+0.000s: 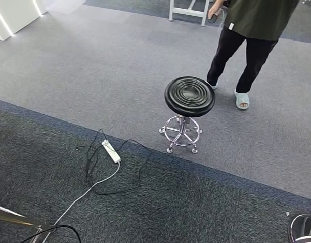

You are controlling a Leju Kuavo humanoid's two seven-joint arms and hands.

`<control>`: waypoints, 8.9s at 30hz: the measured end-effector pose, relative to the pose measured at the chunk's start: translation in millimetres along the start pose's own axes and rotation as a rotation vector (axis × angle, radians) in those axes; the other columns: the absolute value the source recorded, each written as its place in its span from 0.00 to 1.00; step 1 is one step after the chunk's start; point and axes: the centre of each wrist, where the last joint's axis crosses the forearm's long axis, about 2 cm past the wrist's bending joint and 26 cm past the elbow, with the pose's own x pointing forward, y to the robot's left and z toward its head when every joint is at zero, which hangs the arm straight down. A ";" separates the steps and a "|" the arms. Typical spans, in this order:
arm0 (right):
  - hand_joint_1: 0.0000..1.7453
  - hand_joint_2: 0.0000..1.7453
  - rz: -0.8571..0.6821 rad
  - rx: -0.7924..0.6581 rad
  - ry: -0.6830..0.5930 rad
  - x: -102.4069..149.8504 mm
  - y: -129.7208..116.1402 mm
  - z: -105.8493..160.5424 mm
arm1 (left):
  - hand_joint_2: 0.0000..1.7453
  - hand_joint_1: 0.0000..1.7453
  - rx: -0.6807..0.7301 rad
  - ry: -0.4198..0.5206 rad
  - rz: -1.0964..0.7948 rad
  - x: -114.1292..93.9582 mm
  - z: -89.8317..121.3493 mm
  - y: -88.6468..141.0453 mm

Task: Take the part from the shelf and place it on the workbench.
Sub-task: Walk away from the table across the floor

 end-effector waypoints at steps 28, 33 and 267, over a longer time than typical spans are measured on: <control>0.00 0.00 -0.008 -0.012 0.078 -4.7 3.7 0.3 | 0.00 0.00 -0.038 0.078 -0.036 -7.3 16.0 -8.1; 0.00 0.00 -0.009 -0.010 0.075 -3.2 4.6 0.0 | 0.00 0.00 -0.036 0.084 -0.034 -7.0 16.8 -9.1; 0.00 0.00 -0.235 0.075 0.068 100.9 5.0 -17.4 | 0.00 0.00 -0.486 0.110 0.028 -4.8 -2.4 -83.1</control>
